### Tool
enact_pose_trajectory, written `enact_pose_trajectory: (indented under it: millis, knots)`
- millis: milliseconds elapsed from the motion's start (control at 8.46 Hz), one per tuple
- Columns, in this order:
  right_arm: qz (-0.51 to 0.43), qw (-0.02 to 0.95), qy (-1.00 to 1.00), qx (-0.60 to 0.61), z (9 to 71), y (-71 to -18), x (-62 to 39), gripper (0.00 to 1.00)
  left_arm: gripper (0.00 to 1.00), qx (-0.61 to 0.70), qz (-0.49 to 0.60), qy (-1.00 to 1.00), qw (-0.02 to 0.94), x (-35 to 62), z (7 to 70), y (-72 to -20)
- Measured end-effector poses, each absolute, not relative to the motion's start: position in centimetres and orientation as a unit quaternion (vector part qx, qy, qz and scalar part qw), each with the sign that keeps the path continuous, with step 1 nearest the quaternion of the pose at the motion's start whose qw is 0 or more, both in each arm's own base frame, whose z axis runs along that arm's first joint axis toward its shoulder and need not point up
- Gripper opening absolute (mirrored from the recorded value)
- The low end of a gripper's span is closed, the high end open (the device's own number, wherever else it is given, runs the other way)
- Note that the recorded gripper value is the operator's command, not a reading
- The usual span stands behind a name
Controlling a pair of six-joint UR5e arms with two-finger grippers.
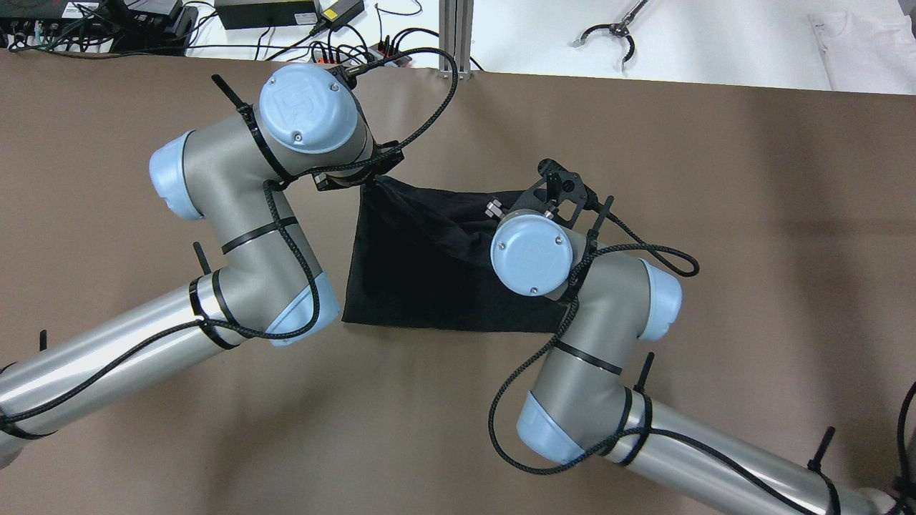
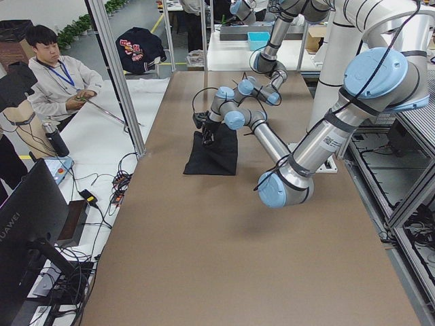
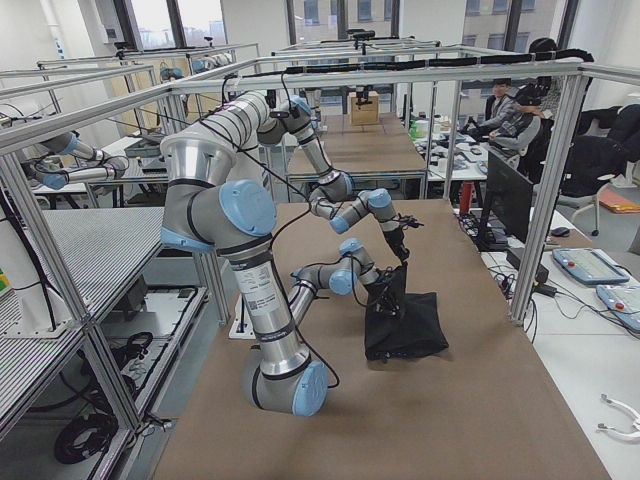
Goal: Fold clothes
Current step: 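Lay the folded edge down near the collar and open both grippers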
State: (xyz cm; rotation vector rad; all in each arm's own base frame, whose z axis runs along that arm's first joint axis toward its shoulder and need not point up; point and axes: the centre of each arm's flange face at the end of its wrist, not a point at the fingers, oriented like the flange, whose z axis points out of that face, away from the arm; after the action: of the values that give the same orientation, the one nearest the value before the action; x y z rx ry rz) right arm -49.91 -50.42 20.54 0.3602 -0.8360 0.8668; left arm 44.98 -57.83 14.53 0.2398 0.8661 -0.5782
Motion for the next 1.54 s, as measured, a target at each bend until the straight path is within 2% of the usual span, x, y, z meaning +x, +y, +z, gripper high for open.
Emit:
enact_pose_trajectory:
  millis: [118,236,355,473,709,946,1182,1419,1537]
  knots:
    - [0.406,0.808,-0.389,0.175,21.5,-52.9,-51.4,0.07,0.03,0.118,-0.273,0.407,0.864,45.9,15.4,-59.6]
    - [0.401,0.811,-0.384,0.185,22.9,-54.9,-52.1,0.49,0.54,0.121,-0.269,0.404,0.866,47.2,16.3,-61.3]
    - [0.387,0.819,-0.376,0.197,24.7,-56.6,-52.3,0.88,1.00,0.127,-0.263,0.404,0.867,48.6,17.5,-63.1]
    - [0.371,0.826,-0.369,0.210,26.2,-57.8,-51.7,0.93,1.00,0.138,-0.251,0.408,0.867,49.4,18.6,-64.5]
    - [0.361,0.827,-0.369,0.221,27.3,-59.7,-49.4,0.94,1.00,0.158,-0.236,0.420,0.862,47.9,18.5,-66.4]
    - [0.357,0.820,-0.400,0.200,25.8,-60.0,-46.9,0.92,1.00,0.147,-0.230,0.443,0.854,44.9,17.3,-67.7]
    - [0.379,0.803,-0.426,0.171,25.2,-58.2,-46.6,0.84,1.00,0.142,-0.228,0.449,0.852,44.1,17.2,-68.0]
    - [0.423,0.780,-0.439,0.140,25.3,-55.7,-49.2,0.49,1.00,0.141,-0.227,0.449,0.852,43.9,17.3,-68.0]
    - [0.447,0.765,-0.443,0.134,25.0,-54.9,-50.2,0.25,1.00,0.141,-0.228,0.449,0.852,43.9,17.4,-68.0]
